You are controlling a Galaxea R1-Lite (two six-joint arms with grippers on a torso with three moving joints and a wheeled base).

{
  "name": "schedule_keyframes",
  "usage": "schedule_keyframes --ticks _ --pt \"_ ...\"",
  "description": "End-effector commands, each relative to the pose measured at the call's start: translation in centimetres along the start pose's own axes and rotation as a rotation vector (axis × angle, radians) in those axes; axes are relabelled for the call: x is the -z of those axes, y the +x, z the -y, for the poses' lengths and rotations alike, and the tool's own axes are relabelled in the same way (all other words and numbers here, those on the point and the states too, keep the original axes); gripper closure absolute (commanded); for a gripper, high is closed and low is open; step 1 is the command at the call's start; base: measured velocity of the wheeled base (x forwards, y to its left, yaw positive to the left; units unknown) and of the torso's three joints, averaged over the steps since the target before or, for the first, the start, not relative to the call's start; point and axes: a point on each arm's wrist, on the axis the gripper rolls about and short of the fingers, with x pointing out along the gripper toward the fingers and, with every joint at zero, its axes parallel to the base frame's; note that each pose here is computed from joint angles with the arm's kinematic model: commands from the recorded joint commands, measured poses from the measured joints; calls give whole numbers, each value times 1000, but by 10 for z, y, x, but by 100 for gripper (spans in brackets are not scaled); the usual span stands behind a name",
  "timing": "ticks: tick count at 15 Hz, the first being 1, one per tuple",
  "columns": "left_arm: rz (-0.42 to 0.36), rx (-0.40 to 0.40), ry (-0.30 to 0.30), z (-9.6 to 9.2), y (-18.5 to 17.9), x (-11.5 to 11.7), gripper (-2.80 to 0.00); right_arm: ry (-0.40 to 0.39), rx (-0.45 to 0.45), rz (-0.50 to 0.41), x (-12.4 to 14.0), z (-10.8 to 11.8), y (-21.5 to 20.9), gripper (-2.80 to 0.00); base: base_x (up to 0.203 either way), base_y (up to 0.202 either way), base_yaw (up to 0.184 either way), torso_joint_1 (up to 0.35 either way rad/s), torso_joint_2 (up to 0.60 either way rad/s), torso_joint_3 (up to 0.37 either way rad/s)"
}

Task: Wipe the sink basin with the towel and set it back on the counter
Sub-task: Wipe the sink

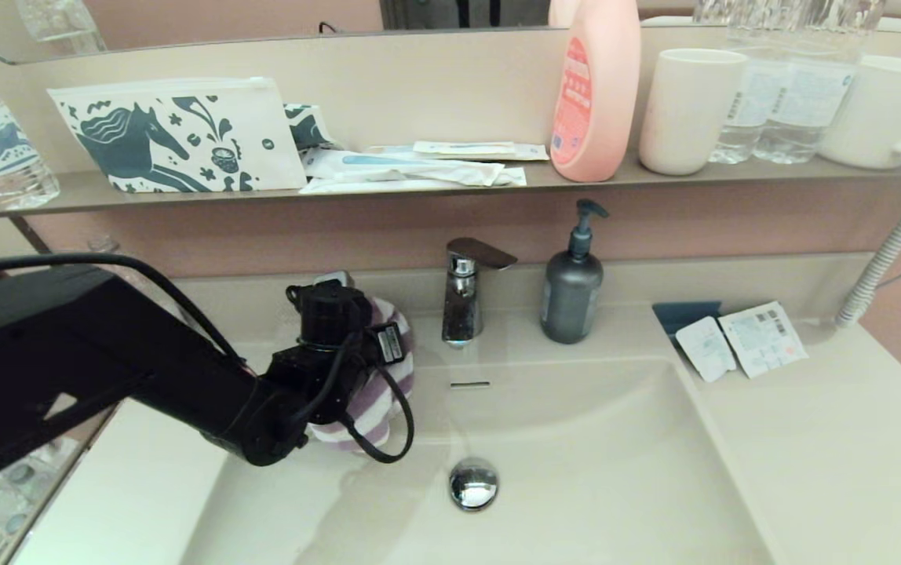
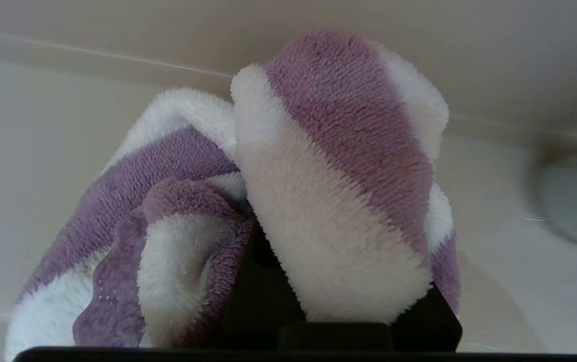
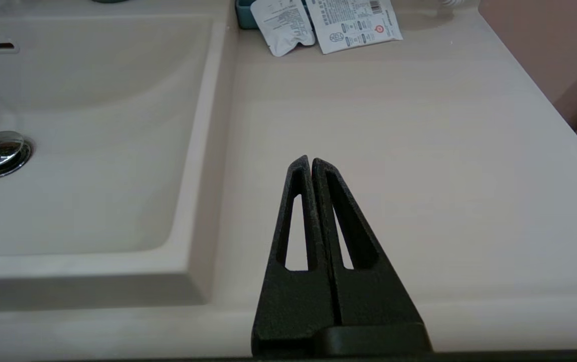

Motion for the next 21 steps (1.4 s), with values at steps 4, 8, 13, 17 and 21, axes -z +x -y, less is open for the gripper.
schedule_keyframes --ticks 4,8,13,17,21 --pt "-3 73 11 50 16 13 0 0 -1 -1 0 0 0 0 0 0 0 0 0 0" --pt "-7 86 8 66 29 11 0 0 0 -1 0 0 0 0 0 0 0 0 0 0" --pt "-18 61 8 53 29 8 0 0 0 -1 0 0 0 0 0 0 0 0 0 0" --pt "-55 33 -3 16 11 0 0 0 -1 -1 0 0 0 0 0 0 0 0 0 0" --pt "-62 -29 -38 -36 5 -8 0 0 -1 -1 0 0 0 0 0 0 0 0 0 0"
